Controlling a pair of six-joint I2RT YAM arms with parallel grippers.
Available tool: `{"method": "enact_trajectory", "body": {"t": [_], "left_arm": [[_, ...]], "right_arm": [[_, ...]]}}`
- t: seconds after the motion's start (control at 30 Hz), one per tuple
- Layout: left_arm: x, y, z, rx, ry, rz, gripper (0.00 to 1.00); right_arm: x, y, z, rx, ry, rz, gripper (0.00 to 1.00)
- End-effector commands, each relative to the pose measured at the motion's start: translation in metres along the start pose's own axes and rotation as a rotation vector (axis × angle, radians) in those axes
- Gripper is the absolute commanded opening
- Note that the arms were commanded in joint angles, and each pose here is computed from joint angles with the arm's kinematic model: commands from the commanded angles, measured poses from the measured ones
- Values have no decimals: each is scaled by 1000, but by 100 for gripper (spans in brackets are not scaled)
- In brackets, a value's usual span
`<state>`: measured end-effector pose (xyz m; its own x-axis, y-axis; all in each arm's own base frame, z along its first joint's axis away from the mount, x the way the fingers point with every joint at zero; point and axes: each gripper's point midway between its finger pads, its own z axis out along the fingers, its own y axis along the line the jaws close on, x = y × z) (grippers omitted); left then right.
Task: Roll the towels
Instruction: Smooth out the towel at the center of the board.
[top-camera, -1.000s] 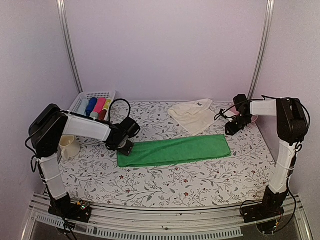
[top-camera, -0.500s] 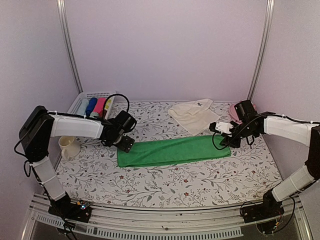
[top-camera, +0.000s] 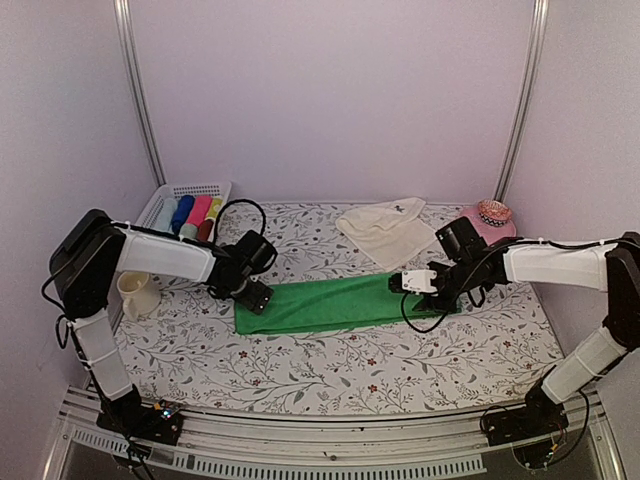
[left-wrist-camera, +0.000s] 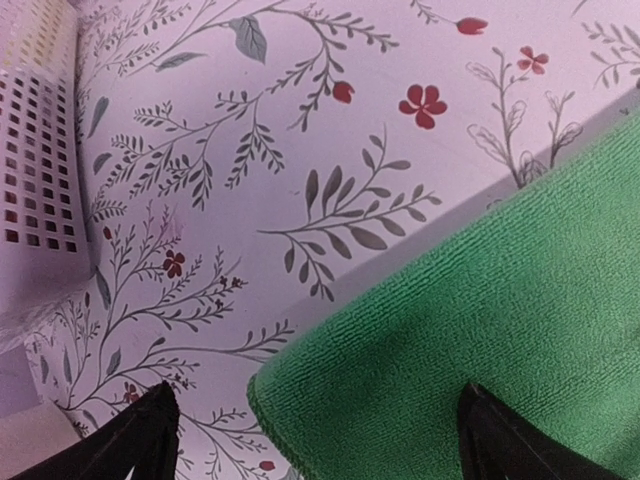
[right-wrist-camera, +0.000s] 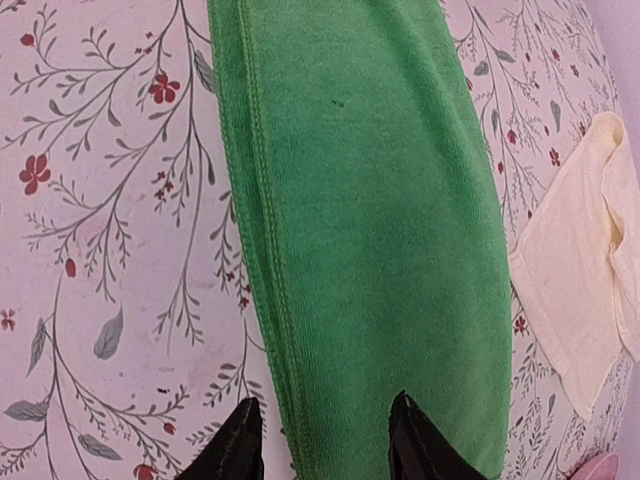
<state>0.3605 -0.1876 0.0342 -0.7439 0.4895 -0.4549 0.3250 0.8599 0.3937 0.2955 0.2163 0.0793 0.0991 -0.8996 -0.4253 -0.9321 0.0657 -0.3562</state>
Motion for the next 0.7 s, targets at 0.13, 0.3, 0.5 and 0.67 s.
{"method": "enact_trajectory", "body": {"t": [0.13, 0.3, 0.5, 0.67], "left_arm": [[6, -1, 6, 17, -11, -10, 97], [6, -2, 8, 22, -14, -11, 97], [5, -3, 8, 29, -18, -11, 97], [8, -3, 9, 29, -13, -11, 97]], "right_arm": [[-53, -9, 40, 27, -40, -16, 40], [-50, 3, 59, -3, 3, -14, 38], [-53, 9, 67, -17, 8, -18, 33], [-46, 11, 74, -24, 34, -3, 29]]}}
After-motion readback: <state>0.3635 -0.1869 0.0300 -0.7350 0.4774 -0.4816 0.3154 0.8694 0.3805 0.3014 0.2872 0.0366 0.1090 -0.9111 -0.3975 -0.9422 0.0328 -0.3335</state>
